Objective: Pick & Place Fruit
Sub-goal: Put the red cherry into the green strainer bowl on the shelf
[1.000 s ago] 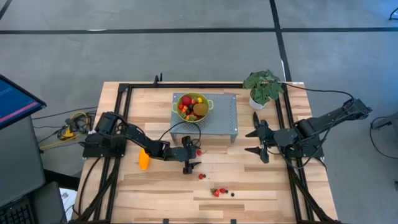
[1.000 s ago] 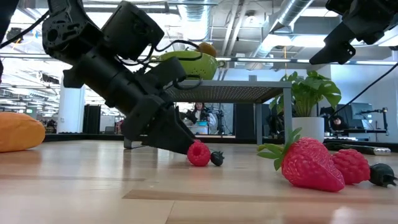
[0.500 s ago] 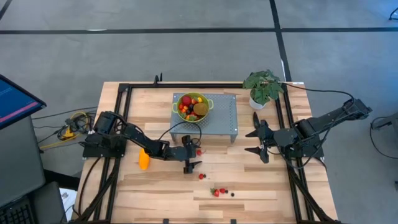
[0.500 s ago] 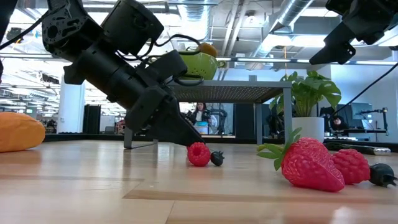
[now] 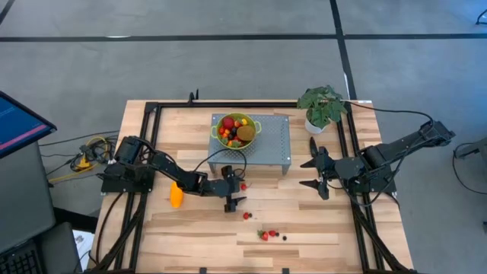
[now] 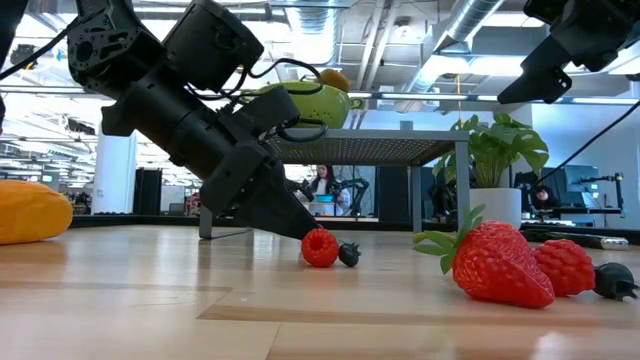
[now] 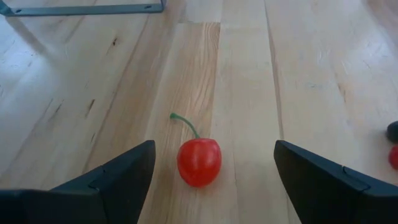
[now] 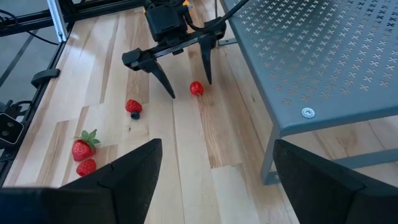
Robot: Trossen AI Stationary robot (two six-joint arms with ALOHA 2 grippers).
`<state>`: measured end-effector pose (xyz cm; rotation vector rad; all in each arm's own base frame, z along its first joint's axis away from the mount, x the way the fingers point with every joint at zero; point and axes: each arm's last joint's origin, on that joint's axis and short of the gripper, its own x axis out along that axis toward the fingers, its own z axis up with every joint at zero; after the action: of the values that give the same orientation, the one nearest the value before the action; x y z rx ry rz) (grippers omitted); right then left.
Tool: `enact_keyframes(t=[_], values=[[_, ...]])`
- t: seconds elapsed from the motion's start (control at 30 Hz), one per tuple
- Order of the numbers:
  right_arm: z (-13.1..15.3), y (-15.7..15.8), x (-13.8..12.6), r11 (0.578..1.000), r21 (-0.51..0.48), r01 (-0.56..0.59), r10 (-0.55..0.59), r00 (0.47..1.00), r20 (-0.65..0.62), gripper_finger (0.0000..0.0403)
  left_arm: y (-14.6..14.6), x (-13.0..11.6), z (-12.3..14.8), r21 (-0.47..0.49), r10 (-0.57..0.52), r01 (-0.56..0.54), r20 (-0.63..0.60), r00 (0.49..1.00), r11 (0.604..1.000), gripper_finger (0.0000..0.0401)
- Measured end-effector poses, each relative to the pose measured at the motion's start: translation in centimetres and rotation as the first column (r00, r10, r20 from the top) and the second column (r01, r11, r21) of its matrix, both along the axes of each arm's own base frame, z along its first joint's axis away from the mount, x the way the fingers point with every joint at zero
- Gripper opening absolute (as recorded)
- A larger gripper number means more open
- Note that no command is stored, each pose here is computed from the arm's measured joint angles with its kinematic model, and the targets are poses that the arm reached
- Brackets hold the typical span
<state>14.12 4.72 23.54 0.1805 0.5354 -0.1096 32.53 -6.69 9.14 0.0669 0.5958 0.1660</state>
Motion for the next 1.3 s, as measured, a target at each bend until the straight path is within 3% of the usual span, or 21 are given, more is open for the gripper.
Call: enact_keyframes(t=[0.97,1.17,1.3], values=[[-0.01,0.0,0.01,1.0,0.0,0.0,0.0,1.0,0.0,0.0301,-0.01,0.0,-0.74,-0.008,0.008,-0.008,-0.014,1.0,1.0,0.0144],[-0.01,0.0,0.0,1.0,0.0,0.0,0.0,1.0,0.0,0.0301,0.0,0.01,-0.72,-0.008,0.009,-0.009,-0.012,1.0,1.0,0.0136],[-0.01,0.0,0.0,1.0,0.0,0.0,0.0,1.0,0.0,0.0301,-0.02,0.02,-0.72,-0.032,0.013,-0.014,-0.009,1.0,0.999,0.0166]])
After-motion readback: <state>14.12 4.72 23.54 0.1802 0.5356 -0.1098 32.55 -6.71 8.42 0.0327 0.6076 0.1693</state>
